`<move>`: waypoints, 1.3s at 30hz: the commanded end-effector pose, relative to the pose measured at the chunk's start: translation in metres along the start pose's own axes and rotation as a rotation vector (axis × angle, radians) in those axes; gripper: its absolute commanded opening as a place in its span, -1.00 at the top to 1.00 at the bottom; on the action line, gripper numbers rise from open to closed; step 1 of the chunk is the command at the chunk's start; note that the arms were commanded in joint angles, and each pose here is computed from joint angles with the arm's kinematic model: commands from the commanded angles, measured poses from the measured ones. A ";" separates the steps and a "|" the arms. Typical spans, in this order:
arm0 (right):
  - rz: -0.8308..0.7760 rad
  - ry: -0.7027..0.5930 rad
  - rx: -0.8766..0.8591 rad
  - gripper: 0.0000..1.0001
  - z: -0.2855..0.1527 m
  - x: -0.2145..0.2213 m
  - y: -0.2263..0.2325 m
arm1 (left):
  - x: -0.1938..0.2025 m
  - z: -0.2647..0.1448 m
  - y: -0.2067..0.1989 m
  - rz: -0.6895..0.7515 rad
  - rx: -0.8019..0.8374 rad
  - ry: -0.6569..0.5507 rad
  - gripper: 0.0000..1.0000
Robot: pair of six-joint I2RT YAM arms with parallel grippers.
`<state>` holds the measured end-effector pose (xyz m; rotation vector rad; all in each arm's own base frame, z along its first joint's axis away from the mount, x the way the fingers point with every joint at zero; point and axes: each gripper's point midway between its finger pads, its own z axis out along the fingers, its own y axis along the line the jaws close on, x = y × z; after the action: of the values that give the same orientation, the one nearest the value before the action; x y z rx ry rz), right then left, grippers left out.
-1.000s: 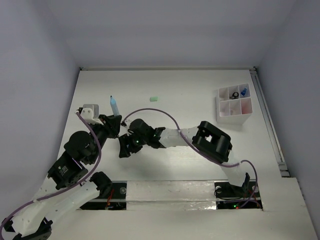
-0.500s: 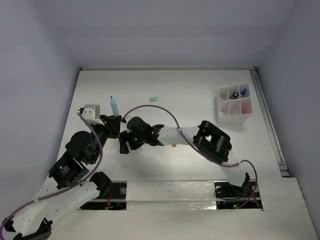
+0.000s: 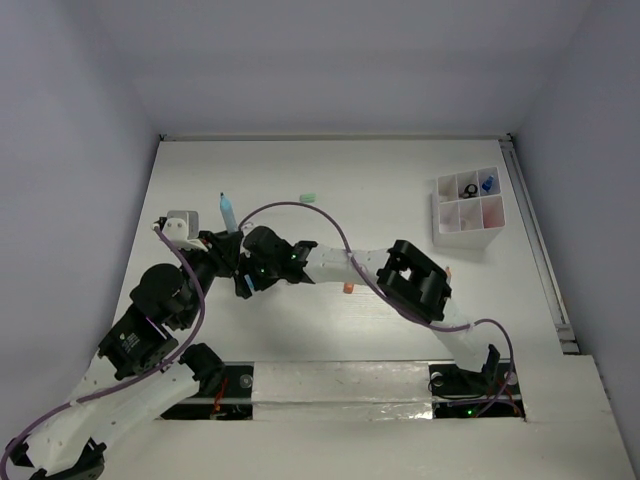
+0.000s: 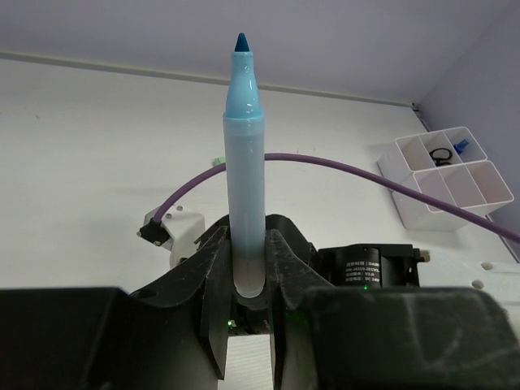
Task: Sort the stationery into containers
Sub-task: Close the pen cap on the pen.
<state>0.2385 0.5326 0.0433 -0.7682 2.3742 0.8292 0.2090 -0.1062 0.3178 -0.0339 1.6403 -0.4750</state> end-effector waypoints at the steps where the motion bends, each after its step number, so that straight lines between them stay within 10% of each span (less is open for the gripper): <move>1: -0.031 0.075 0.114 -0.56 0.012 0.018 -0.028 | -0.012 0.001 -0.005 -0.023 0.026 -0.049 1.00; 28: -0.269 0.197 0.357 -0.15 0.038 0.052 -0.067 | -0.036 -0.006 0.011 -0.021 -0.049 -0.111 1.00; 39: -0.195 0.060 0.266 0.82 0.021 0.010 -0.038 | -0.026 0.001 -0.007 -0.057 0.027 -0.068 1.00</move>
<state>0.2756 0.5386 0.0306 -0.8929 2.2414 0.4066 0.2116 -0.0994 0.3274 -0.0643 1.6126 -0.4784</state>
